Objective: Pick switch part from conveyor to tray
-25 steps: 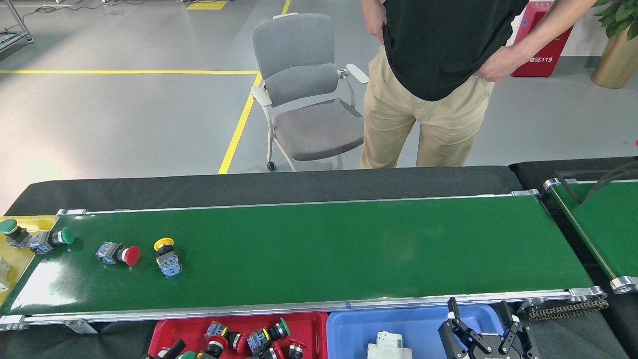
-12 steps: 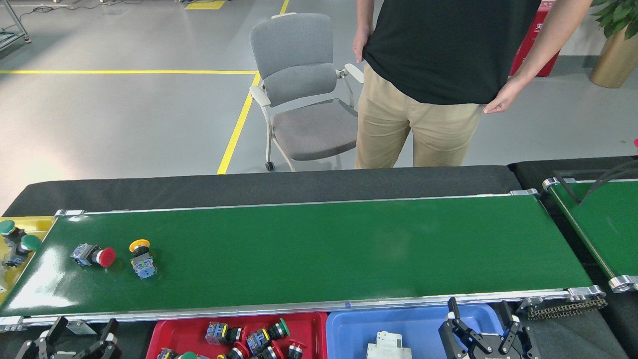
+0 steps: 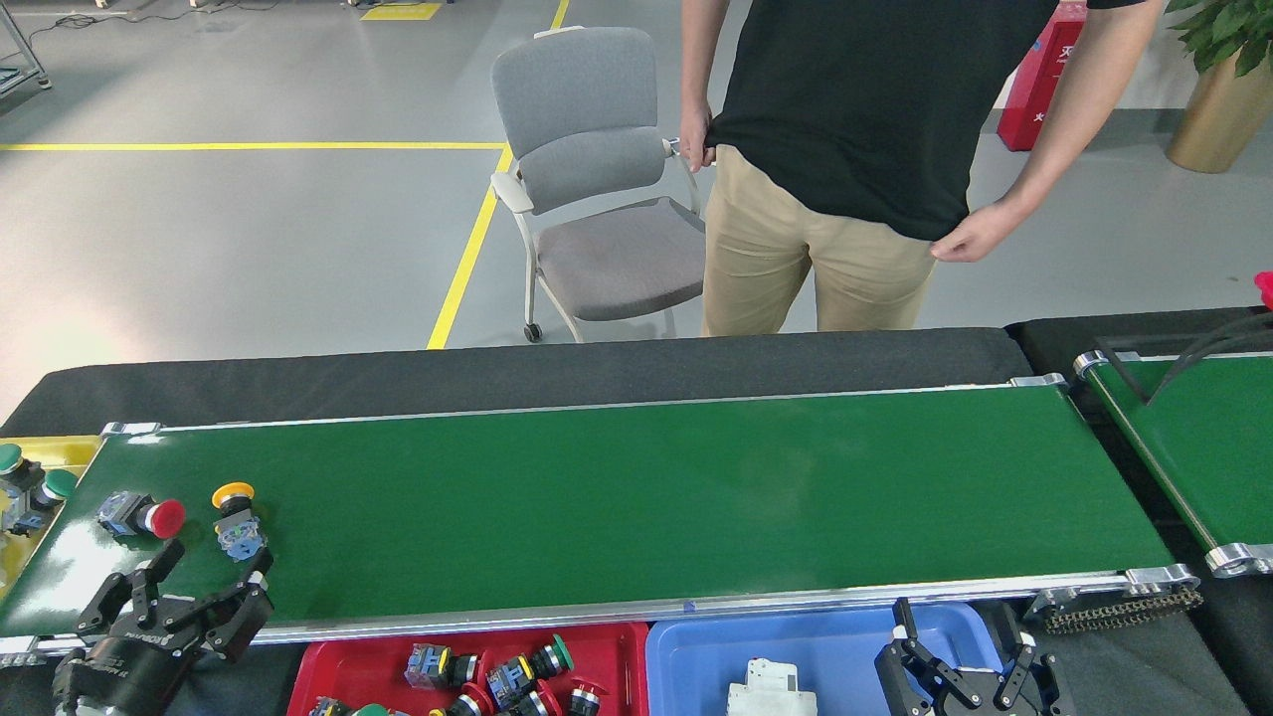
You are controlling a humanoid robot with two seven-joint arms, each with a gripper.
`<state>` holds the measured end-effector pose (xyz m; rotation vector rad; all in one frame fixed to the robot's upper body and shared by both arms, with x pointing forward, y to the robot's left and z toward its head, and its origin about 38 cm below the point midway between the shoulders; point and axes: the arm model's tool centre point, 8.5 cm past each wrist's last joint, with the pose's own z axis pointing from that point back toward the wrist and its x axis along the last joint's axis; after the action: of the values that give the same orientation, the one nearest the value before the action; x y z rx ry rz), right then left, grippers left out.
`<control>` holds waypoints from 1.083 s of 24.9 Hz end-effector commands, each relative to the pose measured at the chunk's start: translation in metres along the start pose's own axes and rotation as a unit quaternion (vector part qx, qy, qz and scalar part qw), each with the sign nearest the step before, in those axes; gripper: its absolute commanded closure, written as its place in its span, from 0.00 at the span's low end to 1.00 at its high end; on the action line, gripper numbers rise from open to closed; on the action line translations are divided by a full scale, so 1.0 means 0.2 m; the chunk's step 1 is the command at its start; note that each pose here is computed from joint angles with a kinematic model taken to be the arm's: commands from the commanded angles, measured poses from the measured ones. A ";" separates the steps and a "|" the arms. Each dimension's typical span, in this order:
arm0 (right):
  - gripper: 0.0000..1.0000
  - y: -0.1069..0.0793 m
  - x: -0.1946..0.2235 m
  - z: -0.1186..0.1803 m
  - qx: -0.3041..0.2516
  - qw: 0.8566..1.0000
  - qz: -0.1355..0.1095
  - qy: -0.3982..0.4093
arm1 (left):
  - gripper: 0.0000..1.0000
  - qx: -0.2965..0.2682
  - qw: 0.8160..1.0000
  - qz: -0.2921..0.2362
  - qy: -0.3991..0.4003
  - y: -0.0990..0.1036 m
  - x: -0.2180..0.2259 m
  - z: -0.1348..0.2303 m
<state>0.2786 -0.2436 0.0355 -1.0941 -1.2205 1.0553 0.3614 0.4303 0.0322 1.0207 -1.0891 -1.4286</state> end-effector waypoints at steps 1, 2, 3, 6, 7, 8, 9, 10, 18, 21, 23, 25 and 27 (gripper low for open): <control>0.00 -0.04 0.01 -0.02 -0.012 1.000 0.002 -0.007 | 0.00 0.000 1.000 -0.003 0.011 0.05 -0.08 -0.04; 0.00 -0.04 0.01 -0.02 -0.013 1.000 0.001 -0.007 | 0.00 0.000 1.000 0.000 0.019 0.06 -0.11 -0.06; 0.00 -0.04 0.01 -0.02 -0.013 1.000 0.001 -0.007 | 0.00 -0.004 1.000 0.006 0.031 0.06 -0.14 -0.08; 0.00 -0.04 0.01 -0.03 -0.013 1.000 0.001 -0.006 | 0.00 -0.014 0.999 0.006 0.044 0.08 -0.19 -0.14; 0.00 -0.04 0.01 -0.03 -0.013 1.000 0.001 -0.007 | 0.00 -0.017 0.999 0.006 0.043 0.08 -0.19 -0.15; 0.00 -0.04 0.01 -0.03 -0.014 1.000 0.000 -0.007 | 0.00 -0.021 0.999 0.006 0.045 0.07 -0.19 -0.16; 0.00 -0.04 0.01 -0.03 -0.014 1.000 0.001 -0.006 | 0.01 -0.024 0.998 0.007 0.051 0.06 -0.19 -0.16; 0.00 -0.05 0.01 -0.03 -0.016 1.000 0.000 -0.006 | 0.03 -0.027 0.998 0.009 0.061 0.05 -0.20 -0.17; 0.00 -0.06 0.02 -0.05 -0.020 1.000 -0.001 -0.008 | 0.87 -0.032 0.995 0.017 0.091 0.02 -0.20 -0.19; 0.00 -0.06 0.02 -0.05 -0.019 1.000 0.001 -0.008 | 0.93 -0.010 0.997 0.015 0.076 0.03 -0.17 -0.18; 0.00 -0.05 0.01 -0.05 -0.017 1.000 0.001 -0.007 | 0.95 0.017 0.999 0.012 0.038 0.06 -0.11 -0.14; 0.00 -0.05 0.01 -0.05 -0.017 1.000 0.001 -0.005 | 0.95 0.042 0.999 0.000 0.001 0.10 -0.03 -0.08; 0.00 -0.05 0.00 -0.05 -0.016 1.000 0.000 -0.004 | 0.94 0.061 0.997 -0.013 -0.043 0.13 0.06 0.00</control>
<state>0.2859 -0.2435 0.0395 -1.1020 -1.2348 1.0508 0.3645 0.4247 0.0405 1.0562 -1.1551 -1.4172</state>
